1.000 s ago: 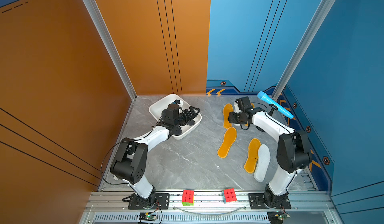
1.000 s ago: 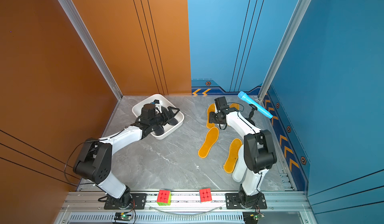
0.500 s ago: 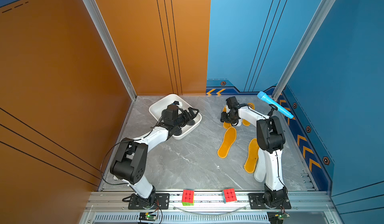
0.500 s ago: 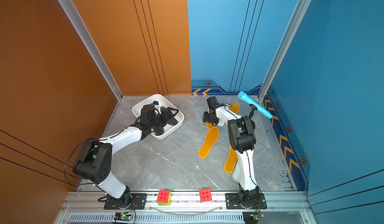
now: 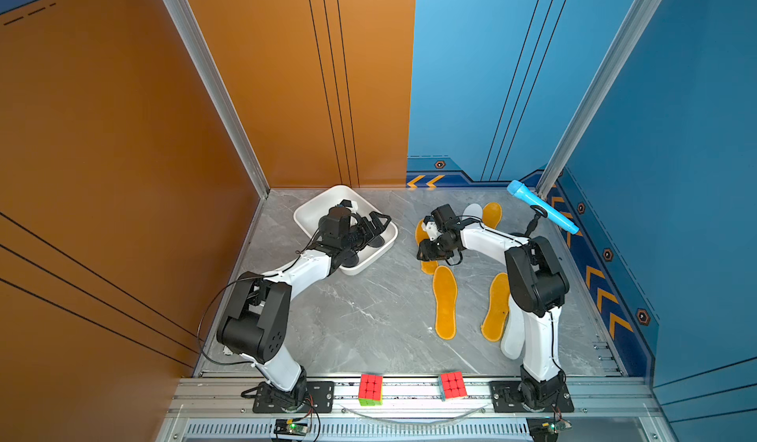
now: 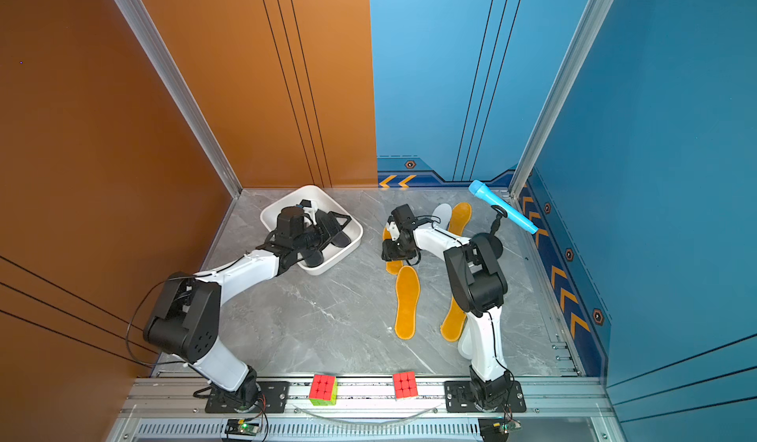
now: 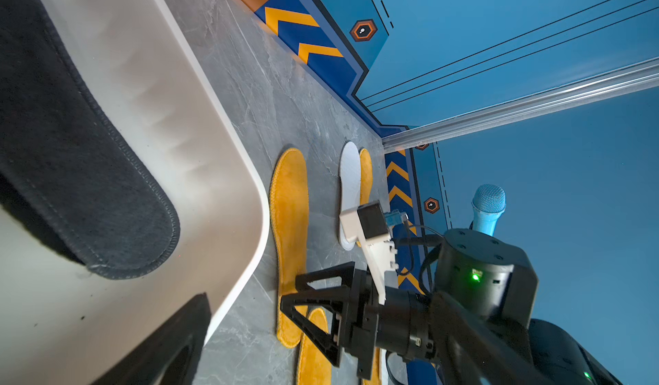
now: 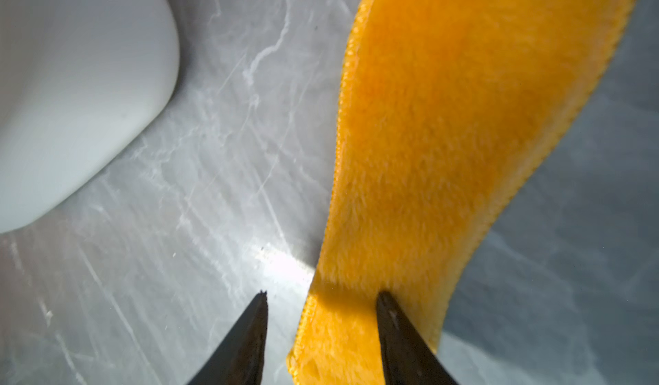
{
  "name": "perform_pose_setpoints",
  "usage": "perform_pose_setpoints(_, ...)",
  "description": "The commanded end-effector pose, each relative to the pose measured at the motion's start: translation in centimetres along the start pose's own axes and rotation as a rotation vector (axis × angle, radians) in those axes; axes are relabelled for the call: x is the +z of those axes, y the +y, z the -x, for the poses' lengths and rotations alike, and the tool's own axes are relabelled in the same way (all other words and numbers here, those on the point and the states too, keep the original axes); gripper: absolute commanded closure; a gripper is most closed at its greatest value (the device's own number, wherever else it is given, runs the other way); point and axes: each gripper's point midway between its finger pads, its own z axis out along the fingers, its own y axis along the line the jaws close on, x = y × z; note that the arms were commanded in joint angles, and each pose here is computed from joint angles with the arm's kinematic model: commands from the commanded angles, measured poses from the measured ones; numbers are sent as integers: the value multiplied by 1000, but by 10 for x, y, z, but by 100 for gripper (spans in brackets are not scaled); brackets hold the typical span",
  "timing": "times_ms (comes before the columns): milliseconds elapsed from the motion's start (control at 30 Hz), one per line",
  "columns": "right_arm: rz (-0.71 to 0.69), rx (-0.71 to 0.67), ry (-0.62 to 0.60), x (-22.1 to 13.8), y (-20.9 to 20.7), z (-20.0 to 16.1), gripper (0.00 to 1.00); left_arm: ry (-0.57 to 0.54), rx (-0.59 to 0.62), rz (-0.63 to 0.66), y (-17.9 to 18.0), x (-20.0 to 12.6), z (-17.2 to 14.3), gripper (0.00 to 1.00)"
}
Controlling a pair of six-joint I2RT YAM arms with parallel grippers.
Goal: Put the insoles into the storage box
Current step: Move the insole to the center of the board, then pick up the insole from the center of the board.
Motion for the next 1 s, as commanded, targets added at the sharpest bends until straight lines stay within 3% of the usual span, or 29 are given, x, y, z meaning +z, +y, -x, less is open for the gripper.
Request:
perform_pose_setpoints(0,69,-7,-177,-30,8,38,47,-8,6,-19,-5,-6,1,2)
perform_pose_setpoints(133,-2,13,-222,-38,-5,51,46,-7,1,-12,-3,-6,-1,2)
perform_pose_setpoints(300,-157,83,-138,-23,-34,41,48,-8,-15,-10,-1,-7,-1,2)
perform_pose_setpoints(533,-241,80,-50,7,-39,20,51,-33,-21,9,3,-11,1,2)
perform_pose_setpoints(833,-303,79,-9,16,-45,7,52,-31,-15,25,4,-16,1,2)
perform_pose_setpoints(967,-299,84,1,21,-44,3,65,-28,-19,25,4,-15,0,2)
